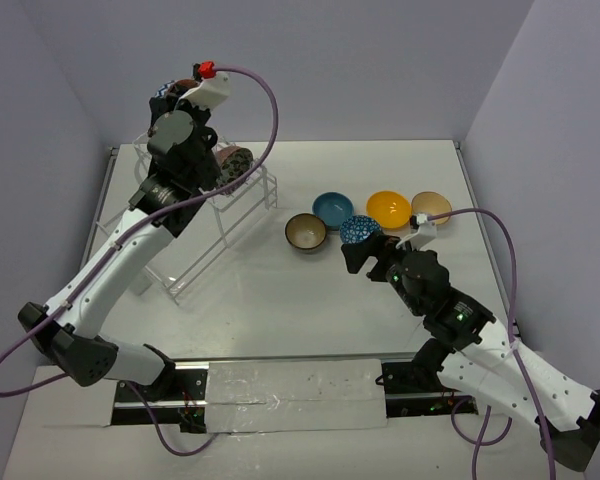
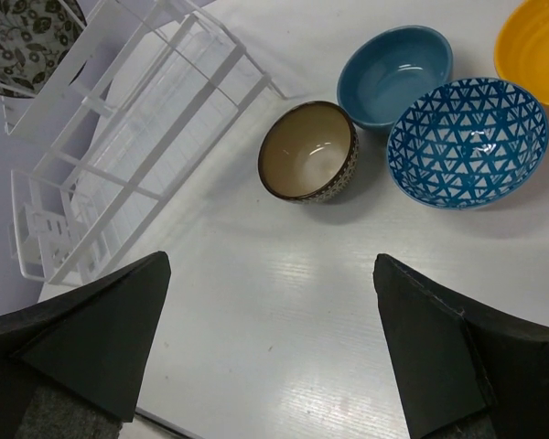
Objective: Load the bowls into the dish rack
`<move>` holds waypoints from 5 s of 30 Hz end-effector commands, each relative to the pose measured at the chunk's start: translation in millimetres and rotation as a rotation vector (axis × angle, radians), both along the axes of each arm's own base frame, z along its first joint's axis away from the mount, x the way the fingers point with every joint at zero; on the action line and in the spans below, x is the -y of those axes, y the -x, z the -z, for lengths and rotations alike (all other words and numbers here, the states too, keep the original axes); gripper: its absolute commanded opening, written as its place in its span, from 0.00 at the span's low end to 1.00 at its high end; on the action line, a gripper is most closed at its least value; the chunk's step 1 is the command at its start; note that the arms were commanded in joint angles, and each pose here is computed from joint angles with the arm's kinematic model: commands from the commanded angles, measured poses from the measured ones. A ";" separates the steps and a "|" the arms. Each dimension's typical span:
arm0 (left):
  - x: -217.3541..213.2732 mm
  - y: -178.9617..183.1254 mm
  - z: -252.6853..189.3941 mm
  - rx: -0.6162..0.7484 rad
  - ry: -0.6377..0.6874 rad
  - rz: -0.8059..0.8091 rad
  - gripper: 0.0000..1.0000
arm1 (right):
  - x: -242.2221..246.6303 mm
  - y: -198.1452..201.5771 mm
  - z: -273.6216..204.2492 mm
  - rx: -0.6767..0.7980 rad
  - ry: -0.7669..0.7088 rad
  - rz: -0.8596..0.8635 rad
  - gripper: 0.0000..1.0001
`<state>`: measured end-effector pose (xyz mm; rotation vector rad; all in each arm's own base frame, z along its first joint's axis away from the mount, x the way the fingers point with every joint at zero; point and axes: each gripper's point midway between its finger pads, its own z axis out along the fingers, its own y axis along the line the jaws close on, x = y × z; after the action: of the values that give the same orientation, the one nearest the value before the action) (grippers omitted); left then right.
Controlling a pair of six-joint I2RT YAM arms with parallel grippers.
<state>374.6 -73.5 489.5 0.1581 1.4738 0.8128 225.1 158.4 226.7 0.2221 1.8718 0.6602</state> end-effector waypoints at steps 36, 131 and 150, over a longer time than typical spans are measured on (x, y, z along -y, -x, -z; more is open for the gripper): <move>22.5 -63.2 101.2 -0.166 -0.148 0.127 0.00 | -0.5 0.5 12.1 0.024 0.017 -0.016 1.00; 70.9 -34.4 130.3 -0.219 -0.290 0.469 0.18 | -2.2 1.1 13.0 0.019 0.016 -0.025 1.00; 79.3 -15.7 95.2 -0.143 -0.175 0.575 0.77 | 0.2 1.4 13.4 0.023 0.012 -0.015 1.00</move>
<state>399.3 -141.2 369.2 0.7821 1.4327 0.5831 221.2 159.5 205.8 0.1694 1.8970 0.6474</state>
